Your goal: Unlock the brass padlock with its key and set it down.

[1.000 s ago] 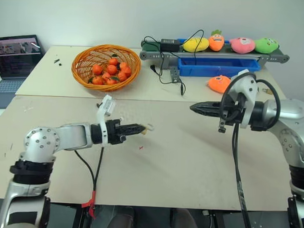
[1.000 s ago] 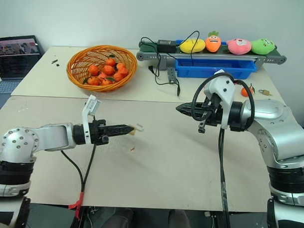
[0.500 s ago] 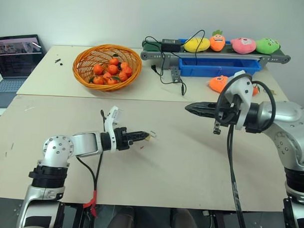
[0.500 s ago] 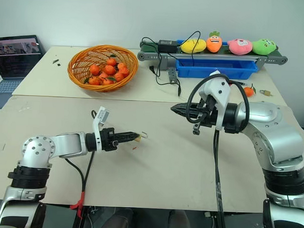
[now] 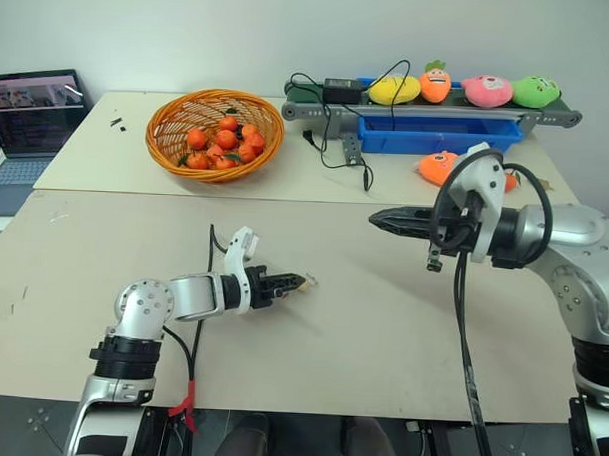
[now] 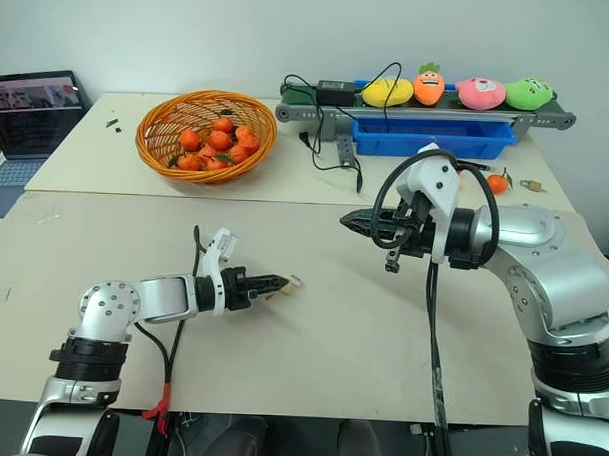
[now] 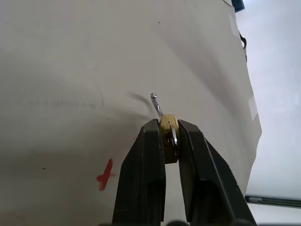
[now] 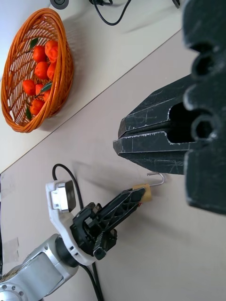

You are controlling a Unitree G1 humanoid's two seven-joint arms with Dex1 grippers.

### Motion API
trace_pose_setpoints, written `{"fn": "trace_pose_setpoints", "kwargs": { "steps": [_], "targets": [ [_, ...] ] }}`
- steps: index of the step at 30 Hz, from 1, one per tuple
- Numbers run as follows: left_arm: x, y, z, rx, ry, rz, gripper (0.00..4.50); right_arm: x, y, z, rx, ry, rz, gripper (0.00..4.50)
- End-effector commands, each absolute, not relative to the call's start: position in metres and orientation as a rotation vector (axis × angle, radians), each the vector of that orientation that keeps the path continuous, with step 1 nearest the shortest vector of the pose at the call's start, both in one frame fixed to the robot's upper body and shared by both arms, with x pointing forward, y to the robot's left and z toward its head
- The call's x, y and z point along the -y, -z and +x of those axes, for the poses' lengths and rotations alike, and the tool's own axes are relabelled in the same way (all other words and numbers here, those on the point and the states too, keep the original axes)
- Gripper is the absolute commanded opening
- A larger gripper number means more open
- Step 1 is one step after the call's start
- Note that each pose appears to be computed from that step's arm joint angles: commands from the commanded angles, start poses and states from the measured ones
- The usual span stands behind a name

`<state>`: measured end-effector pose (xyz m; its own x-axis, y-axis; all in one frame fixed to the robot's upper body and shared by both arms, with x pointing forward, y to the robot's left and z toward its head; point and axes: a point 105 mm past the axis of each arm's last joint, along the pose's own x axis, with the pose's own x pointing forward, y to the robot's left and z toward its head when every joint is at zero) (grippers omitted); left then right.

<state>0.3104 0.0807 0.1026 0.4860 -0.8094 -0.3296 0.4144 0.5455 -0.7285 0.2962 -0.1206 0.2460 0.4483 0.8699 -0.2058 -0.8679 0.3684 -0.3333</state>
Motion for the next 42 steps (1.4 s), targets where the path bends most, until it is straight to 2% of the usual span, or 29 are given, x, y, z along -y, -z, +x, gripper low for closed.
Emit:
{"fn": "trace_pose_setpoints", "kwargs": {
  "steps": [1,9,16,23,24,25,27,35,36,42],
  "targets": [
    [-0.080,-0.104,0.309,-0.727,0.821,-0.623,1.59,0.122,-0.261,0.290,0.065,-1.103,-0.457,0.00],
    [-0.113,-0.106,0.308,-0.728,0.753,-0.515,4.43,0.123,-0.259,0.289,0.059,-1.105,-0.455,0.00],
    [-0.165,-0.114,0.310,-0.697,0.671,-0.279,4.48,0.122,-0.256,0.291,0.051,-1.124,-0.441,0.00],
    [-0.159,-0.162,0.308,-0.497,0.878,-0.135,4.48,0.125,-0.254,0.294,0.042,-1.119,-0.420,0.00],
    [-0.157,-0.167,0.309,-0.470,0.892,-0.114,4.50,0.125,-0.254,0.294,0.042,-1.117,-0.416,0.56],
    [-0.154,-0.173,0.310,-0.439,0.914,-0.094,4.50,0.125,-0.254,0.293,0.039,-1.120,-0.410,0.73],
    [-0.146,-0.187,0.306,-0.378,0.981,-0.062,4.50,0.125,-0.254,0.291,0.038,-1.122,-0.401,1.39],
    [-0.135,-0.218,0.290,-0.263,1.139,0.065,4.50,0.127,-0.253,0.284,0.022,-1.130,-0.362,4.25],
    [-0.136,-0.217,0.289,-0.269,1.141,0.092,4.50,0.127,-0.253,0.283,0.017,-1.134,-0.358,4.44],
    [-0.137,-0.222,0.288,-0.247,1.152,0.146,4.50,0.130,-0.250,0.280,-0.017,-1.129,-0.350,4.44]
  ]
}}
